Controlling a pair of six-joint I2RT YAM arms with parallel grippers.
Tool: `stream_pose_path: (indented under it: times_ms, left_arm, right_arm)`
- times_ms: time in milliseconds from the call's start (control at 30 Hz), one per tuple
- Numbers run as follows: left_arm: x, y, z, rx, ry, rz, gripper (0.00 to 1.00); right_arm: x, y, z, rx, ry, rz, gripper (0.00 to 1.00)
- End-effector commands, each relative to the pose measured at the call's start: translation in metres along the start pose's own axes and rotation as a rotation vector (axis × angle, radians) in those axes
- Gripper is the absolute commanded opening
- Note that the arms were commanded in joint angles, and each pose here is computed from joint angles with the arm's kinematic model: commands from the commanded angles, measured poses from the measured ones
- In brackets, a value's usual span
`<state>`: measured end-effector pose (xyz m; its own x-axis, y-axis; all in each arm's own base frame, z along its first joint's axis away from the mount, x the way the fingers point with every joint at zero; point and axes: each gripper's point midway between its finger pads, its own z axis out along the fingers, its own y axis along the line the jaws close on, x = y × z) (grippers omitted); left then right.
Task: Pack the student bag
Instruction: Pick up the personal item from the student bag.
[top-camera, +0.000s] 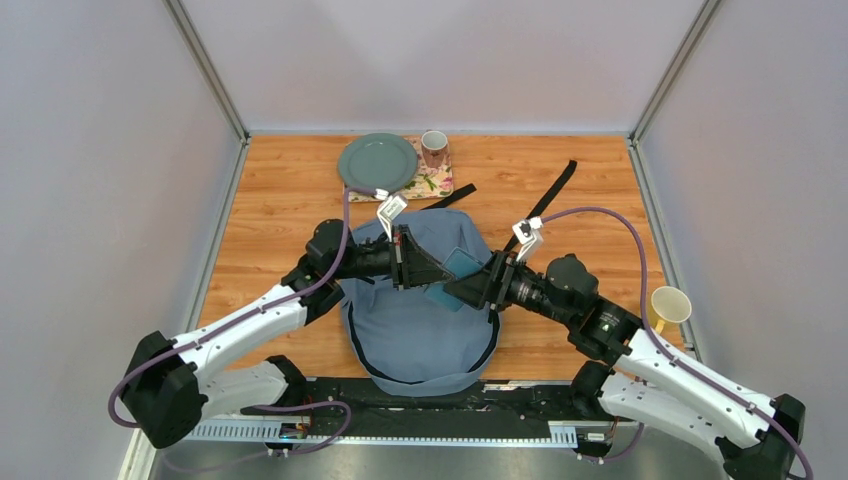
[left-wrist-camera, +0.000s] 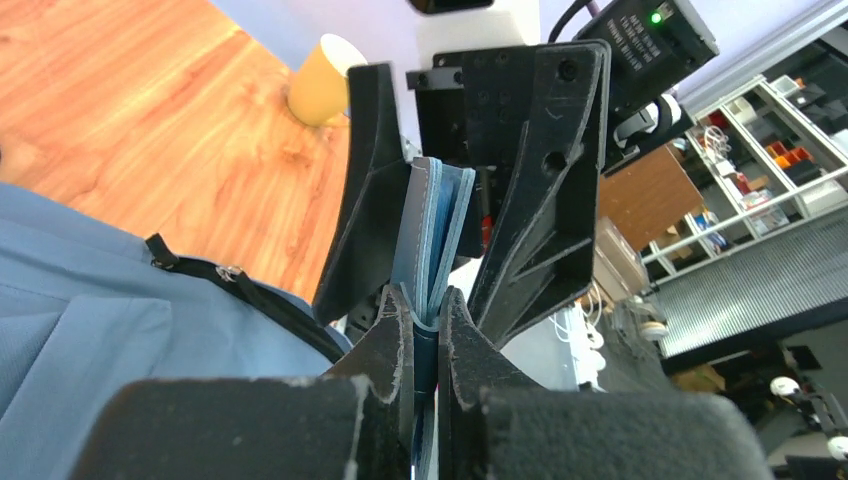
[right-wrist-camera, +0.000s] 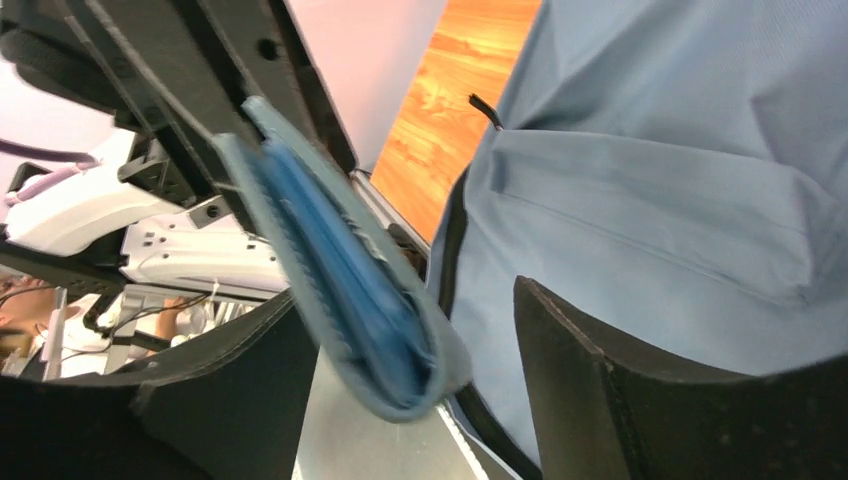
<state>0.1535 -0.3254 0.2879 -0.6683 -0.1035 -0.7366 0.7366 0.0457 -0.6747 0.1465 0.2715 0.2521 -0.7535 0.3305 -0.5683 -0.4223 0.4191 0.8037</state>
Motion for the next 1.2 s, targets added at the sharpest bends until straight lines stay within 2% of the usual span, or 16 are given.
stream_pose_path:
  times_ms: [0, 67, 133, 367, 400, 433, 500, 533, 600, 633, 700, 733, 833, 933, 1033, 1167]
  left_arm:
    - [-0.017, -0.029, 0.002, 0.110, -0.007, 0.037, 0.00]
    - [-0.018, -0.029, 0.002, 0.104, -0.012, 0.035, 0.00]
    - [-0.018, -0.026, 0.002, 0.089, -0.005, 0.045, 0.00]
    - [-0.021, -0.022, 0.000, 0.061, 0.008, 0.070, 0.00]
    - [-0.022, -0.023, 0.000, 0.063, 0.010, 0.073, 0.00]
    - [-0.020, -0.022, 0.001, 0.059, 0.017, 0.068, 0.00]
    - [-0.020, -0.019, 0.001, 0.053, 0.021, 0.082, 0.00]
    - [-0.017, -0.014, 0.000, 0.030, 0.034, 0.069, 0.00]
    - [-0.023, -0.006, -0.001, -0.024, 0.022, 0.106, 0.08]
    - [-0.017, 0.011, -0.004, -0.121, 0.039, 0.077, 0.28]
    - [-0.024, 0.023, -0.011, -0.222, 0.038, 0.150, 0.48]
    - [-0.019, 0.048, -0.023, -0.378, 0.049, 0.130, 0.76]
    - [-0.026, 0.088, -0.055, -0.664, 0.046, 0.212, 0.77]
    - [-0.034, 0.113, -0.080, -0.842, 0.085, 0.304, 0.79]
    - [-0.034, 0.129, -0.082, -0.889, 0.165, 0.324, 0.80]
    - [-0.023, 0.160, -0.074, -0.940, 0.281, 0.264, 0.72]
  right_arm:
    - [-0.030, 0.056, -0.003, -0.189, -0.076, -0.060, 0.65]
    - [-0.030, 0.058, -0.005, -0.202, -0.079, -0.067, 0.53]
    - [-0.030, 0.061, -0.010, -0.219, -0.082, -0.069, 0.48]
    - [-0.026, 0.060, -0.023, -0.232, -0.090, -0.072, 0.45]
    - [-0.027, 0.061, -0.024, -0.234, -0.094, -0.071, 0.37]
    - [-0.027, 0.062, -0.024, -0.238, -0.094, -0.077, 0.20]
    - [-0.029, 0.067, -0.025, -0.255, -0.095, -0.091, 0.00]
    - [-0.029, 0.065, -0.024, -0.244, -0.091, -0.093, 0.00]
    - [-0.032, 0.068, -0.024, -0.243, -0.098, -0.105, 0.00]
    - [-0.030, 0.061, -0.023, -0.207, -0.090, -0.104, 0.00]
    - [-0.029, 0.045, -0.024, -0.122, -0.084, -0.107, 0.00]
    - [-0.036, 0.037, -0.024, -0.067, -0.120, -0.106, 0.00]
    - [-0.042, 0.007, -0.030, 0.086, -0.160, -0.115, 0.00]
    - [-0.041, -0.008, -0.036, 0.156, -0.166, -0.131, 0.00]
    - [-0.043, -0.012, -0.040, 0.180, -0.178, -0.131, 0.00]
    - [-0.046, -0.018, -0.042, 0.215, -0.195, -0.130, 0.00]
